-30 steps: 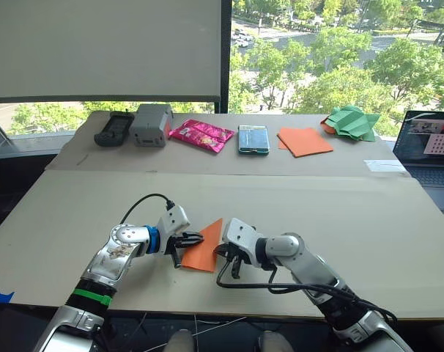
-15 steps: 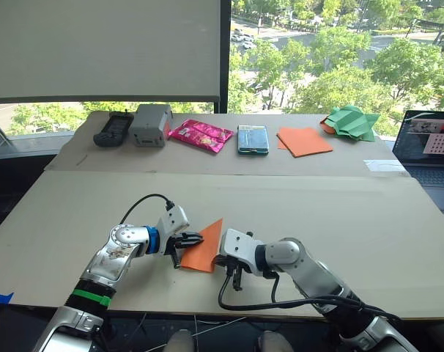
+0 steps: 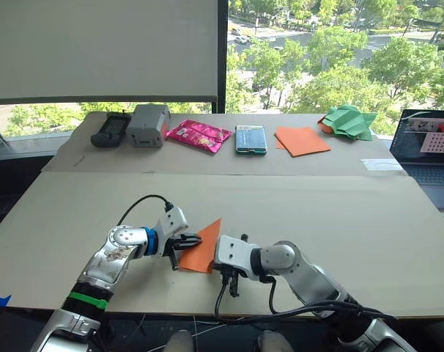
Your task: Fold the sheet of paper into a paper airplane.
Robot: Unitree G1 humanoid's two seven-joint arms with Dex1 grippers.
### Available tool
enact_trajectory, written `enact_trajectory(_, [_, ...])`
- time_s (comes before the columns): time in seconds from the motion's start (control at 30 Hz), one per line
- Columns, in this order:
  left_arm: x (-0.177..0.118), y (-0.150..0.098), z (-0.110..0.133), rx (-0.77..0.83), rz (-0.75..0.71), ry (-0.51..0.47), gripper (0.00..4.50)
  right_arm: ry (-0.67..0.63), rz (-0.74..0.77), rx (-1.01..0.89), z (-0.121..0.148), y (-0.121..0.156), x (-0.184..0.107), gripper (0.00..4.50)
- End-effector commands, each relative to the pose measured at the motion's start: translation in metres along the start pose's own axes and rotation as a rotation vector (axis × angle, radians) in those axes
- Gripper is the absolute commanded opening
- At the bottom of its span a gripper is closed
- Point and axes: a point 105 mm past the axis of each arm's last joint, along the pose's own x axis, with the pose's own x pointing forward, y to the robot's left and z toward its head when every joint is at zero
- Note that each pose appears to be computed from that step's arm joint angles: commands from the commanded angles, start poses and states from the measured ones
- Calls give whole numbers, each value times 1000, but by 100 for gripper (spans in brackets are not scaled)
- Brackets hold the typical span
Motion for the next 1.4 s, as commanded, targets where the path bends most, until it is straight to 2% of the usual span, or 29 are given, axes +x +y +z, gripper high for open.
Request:
enact_trajectory(0.03, [1, -10, -20, -50, -28, 77, 35, 138, 216, 116, -37, 54, 17, 0])
enact_trajectory(0.27, [1, -12, -21, -57, -31, 84, 35, 135, 222, 124, -35, 57, 17, 0])
enact_trajectory(0.43, [1, -8, -20, -54, -19, 78, 35, 94, 159, 120, -28, 40, 10, 0])
enact_trajectory(0.57, [-2, -1, -11, -50, 6, 44, 35, -83, 13, 162, -1, 5, -6, 0])
enact_trajectory(0.7, [-12, 4, -3, -58, 33, 11, 35, -206, -120, 247, 15, -21, -25, 0])
enact_trajectory(0.83, [-26, 12, 10, -66, 71, -44, 35, -215, -247, 282, 13, -36, -37, 0])
enact_trajectory(0.97, [-40, 24, 26, -23, 129, -97, 35, -232, -305, 307, 15, -36, -46, 0])
enact_trajectory(1.1, [-58, 31, 31, 113, 76, -71, 149, -265, -360, 331, 21, -35, -61, 0])
enact_trajectory(1.2, [-58, 38, 33, 241, 52, -42, 254, -275, -398, 368, 21, -38, -68, 0])
enact_trajectory(1.3, [-51, 48, 43, 439, 47, -29, 357, -280, -434, 390, 19, -42, -75, 0])
enact_trajectory(1.37, [-37, 44, 60, 660, -24, -50, 420, -272, -455, 402, 16, -43, -78, 0])
enact_trajectory(1.4, [-31, 41, 65, 746, -62, -58, 420, -266, -461, 404, 15, -43, -79, 0])
